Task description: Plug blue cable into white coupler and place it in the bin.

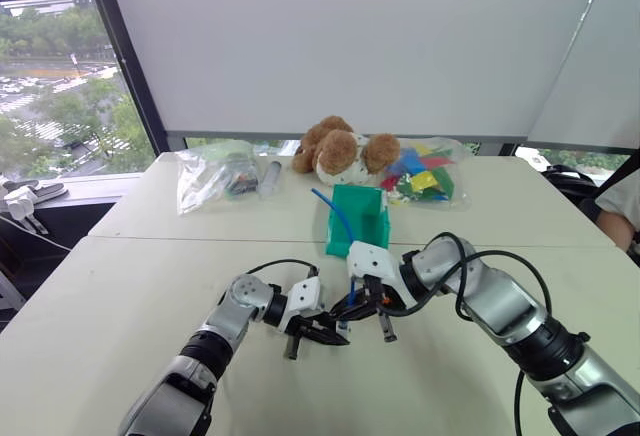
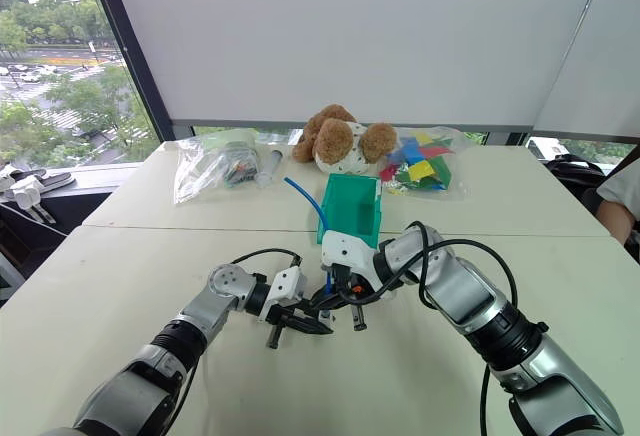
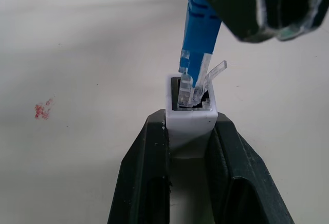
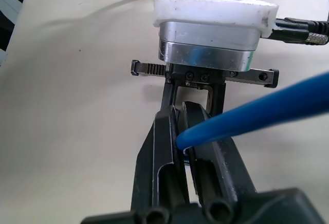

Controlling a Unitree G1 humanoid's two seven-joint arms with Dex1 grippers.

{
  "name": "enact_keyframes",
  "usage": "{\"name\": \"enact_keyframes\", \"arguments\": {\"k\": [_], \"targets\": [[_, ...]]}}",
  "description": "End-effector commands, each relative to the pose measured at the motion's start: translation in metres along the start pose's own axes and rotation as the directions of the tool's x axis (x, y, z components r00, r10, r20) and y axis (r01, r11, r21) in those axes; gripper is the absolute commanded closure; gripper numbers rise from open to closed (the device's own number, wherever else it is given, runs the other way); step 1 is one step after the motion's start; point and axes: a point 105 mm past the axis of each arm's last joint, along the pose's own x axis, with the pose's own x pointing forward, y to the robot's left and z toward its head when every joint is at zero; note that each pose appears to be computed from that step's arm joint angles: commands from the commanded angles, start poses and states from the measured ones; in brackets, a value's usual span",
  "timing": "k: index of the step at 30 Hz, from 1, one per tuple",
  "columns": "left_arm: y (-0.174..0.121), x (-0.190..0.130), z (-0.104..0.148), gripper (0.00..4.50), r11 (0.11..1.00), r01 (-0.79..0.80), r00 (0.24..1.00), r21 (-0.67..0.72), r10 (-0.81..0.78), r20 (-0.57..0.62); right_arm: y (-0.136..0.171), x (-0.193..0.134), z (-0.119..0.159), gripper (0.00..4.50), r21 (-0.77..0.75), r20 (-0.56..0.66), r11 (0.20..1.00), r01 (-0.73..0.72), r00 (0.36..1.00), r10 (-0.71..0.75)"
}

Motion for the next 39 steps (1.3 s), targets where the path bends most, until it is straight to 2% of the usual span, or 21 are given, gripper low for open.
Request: {"name": "enact_keyframes", "arguments": {"k": [1,14,29,39], "targets": [[-0.005,0.003,-0.014,4.17,0.999,0.002,0.999,-0.036,-0.004,-0.049,-0.001,0.001,0.002,4.5,-0.008,-0.012,1.0,-0.009,1.0,0.009],[-0.007,0.004,-0.015,4.17,1.0,0.011,0.998,-0.021,-0.013,-0.06,0.002,0.004,0.003,4.5,-0.013,-0.021,0.999,-0.041,0.999,0.041],[-0.009,0.006,-0.016,4.17,1.0,0.016,0.998,-0.005,-0.016,-0.065,-0.009,0.002,0.003,4.5,-0.059,-0.06,0.995,-0.08,0.995,0.076],[-0.009,0.008,-0.016,4.17,1.0,0.018,0.998,-0.003,-0.018,-0.061,-0.005,0.007,-0.003,4.5,-0.031,-0.06,0.996,-0.086,0.995,0.084]]}}
